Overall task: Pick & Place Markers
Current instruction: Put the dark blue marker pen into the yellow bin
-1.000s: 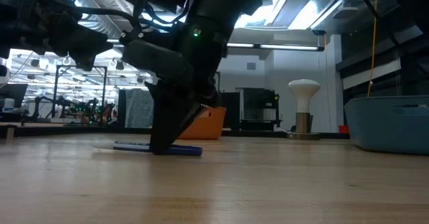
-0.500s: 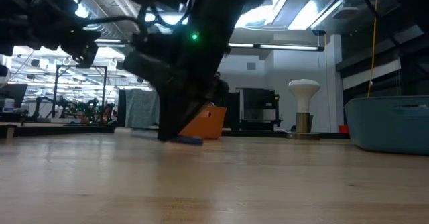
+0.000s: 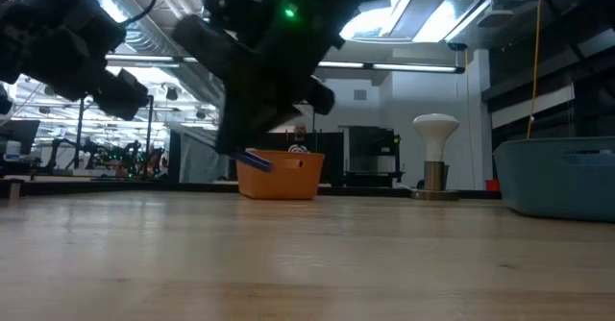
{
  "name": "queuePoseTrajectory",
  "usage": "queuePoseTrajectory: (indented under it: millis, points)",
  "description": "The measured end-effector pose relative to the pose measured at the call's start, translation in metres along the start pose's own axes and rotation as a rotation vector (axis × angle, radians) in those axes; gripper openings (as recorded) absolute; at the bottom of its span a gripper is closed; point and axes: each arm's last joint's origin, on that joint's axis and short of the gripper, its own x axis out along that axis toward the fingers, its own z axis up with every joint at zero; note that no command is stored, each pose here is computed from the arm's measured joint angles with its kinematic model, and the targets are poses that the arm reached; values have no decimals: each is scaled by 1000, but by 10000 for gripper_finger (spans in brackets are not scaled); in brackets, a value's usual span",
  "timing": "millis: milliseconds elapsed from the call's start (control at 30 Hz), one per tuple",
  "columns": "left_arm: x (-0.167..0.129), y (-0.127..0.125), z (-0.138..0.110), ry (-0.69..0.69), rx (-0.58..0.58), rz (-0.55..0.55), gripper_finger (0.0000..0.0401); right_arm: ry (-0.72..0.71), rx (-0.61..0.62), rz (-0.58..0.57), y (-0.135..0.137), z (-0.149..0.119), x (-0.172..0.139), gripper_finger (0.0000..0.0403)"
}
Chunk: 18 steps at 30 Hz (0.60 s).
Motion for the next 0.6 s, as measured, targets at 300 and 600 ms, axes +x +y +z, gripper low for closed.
queuePoseTrajectory:
  millis: [300,600]
  points:
    - [15,-3,-2,54,105,64,211,-118,-33,33,-7,20,7,43]
    - [22,-2,3,12,129,58,211,-183,-91,71,-14,33,12,42]
